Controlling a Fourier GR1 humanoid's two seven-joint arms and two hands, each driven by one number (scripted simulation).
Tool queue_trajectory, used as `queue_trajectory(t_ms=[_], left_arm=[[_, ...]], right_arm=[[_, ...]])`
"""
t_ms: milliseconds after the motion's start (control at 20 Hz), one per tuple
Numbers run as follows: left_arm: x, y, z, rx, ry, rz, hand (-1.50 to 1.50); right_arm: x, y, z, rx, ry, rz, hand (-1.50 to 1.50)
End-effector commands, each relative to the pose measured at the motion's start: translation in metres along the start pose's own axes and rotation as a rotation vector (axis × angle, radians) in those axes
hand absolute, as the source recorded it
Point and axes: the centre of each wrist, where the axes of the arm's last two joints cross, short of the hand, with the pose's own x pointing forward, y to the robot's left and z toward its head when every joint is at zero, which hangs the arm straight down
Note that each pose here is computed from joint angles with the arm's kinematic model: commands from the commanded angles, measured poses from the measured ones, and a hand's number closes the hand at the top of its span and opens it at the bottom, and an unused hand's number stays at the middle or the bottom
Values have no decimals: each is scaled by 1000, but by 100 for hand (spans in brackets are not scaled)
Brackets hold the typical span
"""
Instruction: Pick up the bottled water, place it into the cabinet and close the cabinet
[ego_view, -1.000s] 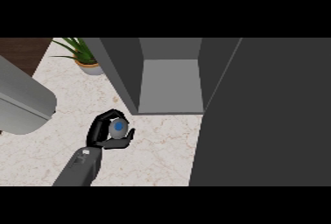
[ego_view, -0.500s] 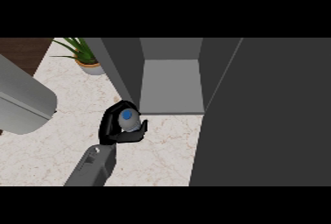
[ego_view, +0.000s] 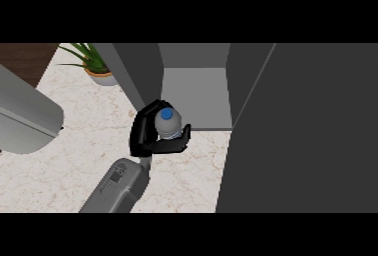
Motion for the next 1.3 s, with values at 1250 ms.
queue_trajectory(t_ms=[1250], left_arm=[[10, -34, -106, 240, 105, -243, 150]], right_arm=[[12, -14, 29, 15, -28, -4, -150]])
